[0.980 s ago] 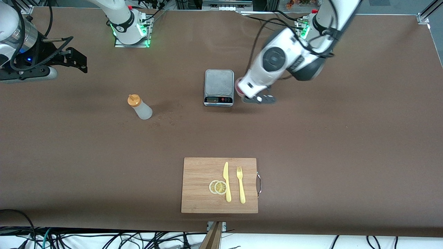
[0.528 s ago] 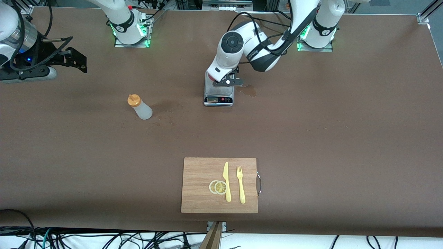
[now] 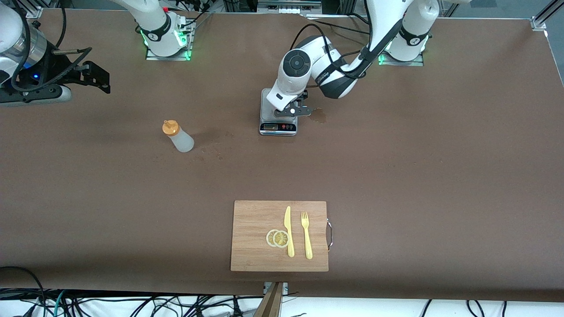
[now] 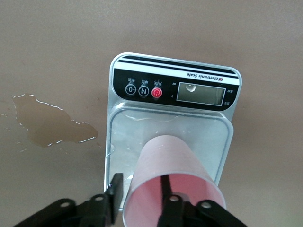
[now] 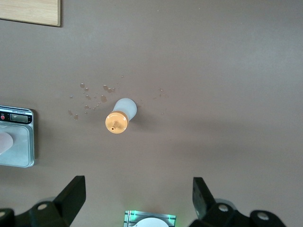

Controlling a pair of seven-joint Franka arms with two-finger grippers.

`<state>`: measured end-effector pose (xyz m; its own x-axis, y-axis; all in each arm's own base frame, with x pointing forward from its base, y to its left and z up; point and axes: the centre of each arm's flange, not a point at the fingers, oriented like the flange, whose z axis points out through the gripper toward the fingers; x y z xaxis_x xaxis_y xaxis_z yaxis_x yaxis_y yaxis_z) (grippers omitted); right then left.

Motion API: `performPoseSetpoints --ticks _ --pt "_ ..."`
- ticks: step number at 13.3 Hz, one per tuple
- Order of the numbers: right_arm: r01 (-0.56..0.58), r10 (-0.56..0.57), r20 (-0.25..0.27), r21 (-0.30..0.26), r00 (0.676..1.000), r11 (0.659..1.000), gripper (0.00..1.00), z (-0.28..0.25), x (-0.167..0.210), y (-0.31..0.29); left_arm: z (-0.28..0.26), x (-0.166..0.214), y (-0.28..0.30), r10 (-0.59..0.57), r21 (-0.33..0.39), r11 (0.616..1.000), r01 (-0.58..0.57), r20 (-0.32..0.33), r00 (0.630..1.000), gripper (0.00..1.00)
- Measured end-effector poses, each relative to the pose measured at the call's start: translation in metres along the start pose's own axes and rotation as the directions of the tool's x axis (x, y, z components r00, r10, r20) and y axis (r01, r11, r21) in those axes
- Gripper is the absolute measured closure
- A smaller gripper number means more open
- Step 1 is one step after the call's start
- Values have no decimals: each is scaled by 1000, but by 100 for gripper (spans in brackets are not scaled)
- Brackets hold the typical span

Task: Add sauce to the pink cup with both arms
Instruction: 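Release the cup on the scale while the right gripper reaches out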

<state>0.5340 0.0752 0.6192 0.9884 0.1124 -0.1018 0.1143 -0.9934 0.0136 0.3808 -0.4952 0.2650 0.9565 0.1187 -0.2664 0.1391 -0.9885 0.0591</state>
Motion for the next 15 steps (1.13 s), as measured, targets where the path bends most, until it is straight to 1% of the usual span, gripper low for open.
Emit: performPoseSetpoints --ticks 2,3,5,6,8,9,10,11,13,15 --pt "2 -2 2 0 1000 1000 0 0 0 0 -12 -2 2 4 27 1000 -4 10 1000 36" --pt "6 -6 3 0 1000 1000 0 0 0 -1 -25 -3 2 5 51 999 -6 18 1000 27" --pt "35 -35 24 -2 999 999 0 2 -3 -5 -67 -5 4 4 109 994 -8 35 999 7" --pt "55 -55 41 -1 998 998 0 3 -5 -7 -91 -5 4 0 135 991 -6 44 999 0" --pt "71 -71 50 0 996 997 0 2 -8 -7 -137 6 -8 -13 180 984 3 57 998 0" --pt "84 -84 51 1 995 996 0 0 -9 -7 -159 20 -20 -9 189 982 -3 63 998 0" --pt "122 -122 54 4 991 992 0 0 -9 -8 -181 39 -35 -5 181 984 -7 69 998 0" --pt "189 -189 59 7 980 982 0 1 -10 -12 -205 60 -54 -8 160 987 -3 68 998 0" --pt "328 -328 71 13 942 945 0 3 -11 -27 -256 98 -91 5 102 995 -9 39 999 0" --pt "442 -443 82 28 893 896 0 9 -10 -36 -293 115 -121 39 80 996 -39 3 999 0"
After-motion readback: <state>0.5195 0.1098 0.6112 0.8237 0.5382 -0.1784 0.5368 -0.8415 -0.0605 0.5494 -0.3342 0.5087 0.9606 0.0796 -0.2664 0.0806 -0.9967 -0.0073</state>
